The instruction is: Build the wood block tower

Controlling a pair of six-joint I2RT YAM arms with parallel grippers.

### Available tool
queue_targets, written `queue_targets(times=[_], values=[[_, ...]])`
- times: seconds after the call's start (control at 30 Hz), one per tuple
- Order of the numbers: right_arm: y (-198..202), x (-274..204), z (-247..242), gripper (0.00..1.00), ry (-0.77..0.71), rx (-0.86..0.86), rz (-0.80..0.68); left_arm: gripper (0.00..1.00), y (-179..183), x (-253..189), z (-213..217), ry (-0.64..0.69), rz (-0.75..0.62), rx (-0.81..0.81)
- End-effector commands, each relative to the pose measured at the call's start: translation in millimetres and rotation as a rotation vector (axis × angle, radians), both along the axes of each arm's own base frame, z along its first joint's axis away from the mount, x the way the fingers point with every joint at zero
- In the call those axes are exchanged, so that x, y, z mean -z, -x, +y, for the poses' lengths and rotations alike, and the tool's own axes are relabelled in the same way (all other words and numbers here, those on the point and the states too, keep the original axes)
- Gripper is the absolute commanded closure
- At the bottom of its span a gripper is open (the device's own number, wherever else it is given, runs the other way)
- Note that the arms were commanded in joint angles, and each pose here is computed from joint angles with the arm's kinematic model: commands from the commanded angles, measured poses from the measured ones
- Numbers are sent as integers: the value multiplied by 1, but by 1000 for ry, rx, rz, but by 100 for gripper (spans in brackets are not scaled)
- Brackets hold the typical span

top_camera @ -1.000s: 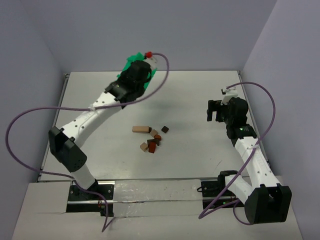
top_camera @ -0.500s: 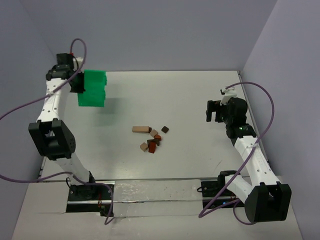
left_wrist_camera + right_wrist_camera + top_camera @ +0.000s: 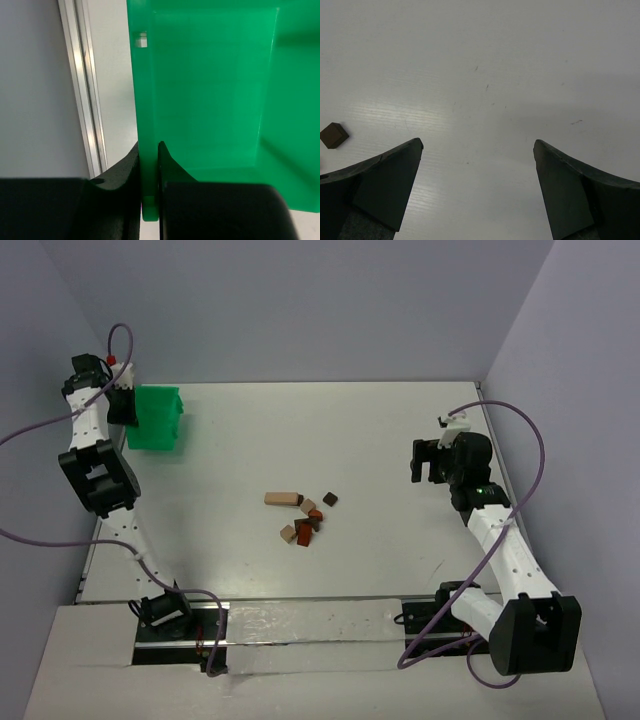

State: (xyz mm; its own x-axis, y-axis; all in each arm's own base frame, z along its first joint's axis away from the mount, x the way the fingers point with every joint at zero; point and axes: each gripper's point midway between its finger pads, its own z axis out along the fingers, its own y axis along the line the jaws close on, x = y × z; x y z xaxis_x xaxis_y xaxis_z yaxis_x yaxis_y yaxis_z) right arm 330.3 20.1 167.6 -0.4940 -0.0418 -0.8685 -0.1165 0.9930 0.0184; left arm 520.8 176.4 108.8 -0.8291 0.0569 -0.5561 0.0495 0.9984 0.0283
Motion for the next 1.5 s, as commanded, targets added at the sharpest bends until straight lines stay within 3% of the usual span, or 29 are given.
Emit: queue_targets(times=[0.0,0.37,0.6,0.83,0.97,1.03,1.17,1.2,1.3,1.47], values=[[-9,-19,0,0,-4,-4,-39,97,-34,-22,4,-47,-122,74],[-12,-11,0,0,-1,-4,-10,95,-48,7,15,-45,-129,23],[-10,-9,1,0,-1,-18,-2,83,-55,14,19,-48,-137,13],[-11,-8,2,0,-4,-20,5,79,-54,14,20,-53,-133,11],[-10,-10,3,0,-8,-25,2,61,-54,6,22,-56,-149,-1],[-9,-11,4,0,-11,-26,-2,46,-57,-8,24,-61,-173,-12],[-7,-14,5,0,-15,-31,-9,33,-60,-34,24,-70,-216,-21],[-7,-17,6,0,-16,-34,-18,25,-61,-56,23,-76,-252,-20],[-5,-22,8,0,-26,-45,-36,19,-56,-121,15,-105,-358,-15],[0,-28,13,0,-40,-71,-54,19,-16,-230,-30,-134,-530,51]])
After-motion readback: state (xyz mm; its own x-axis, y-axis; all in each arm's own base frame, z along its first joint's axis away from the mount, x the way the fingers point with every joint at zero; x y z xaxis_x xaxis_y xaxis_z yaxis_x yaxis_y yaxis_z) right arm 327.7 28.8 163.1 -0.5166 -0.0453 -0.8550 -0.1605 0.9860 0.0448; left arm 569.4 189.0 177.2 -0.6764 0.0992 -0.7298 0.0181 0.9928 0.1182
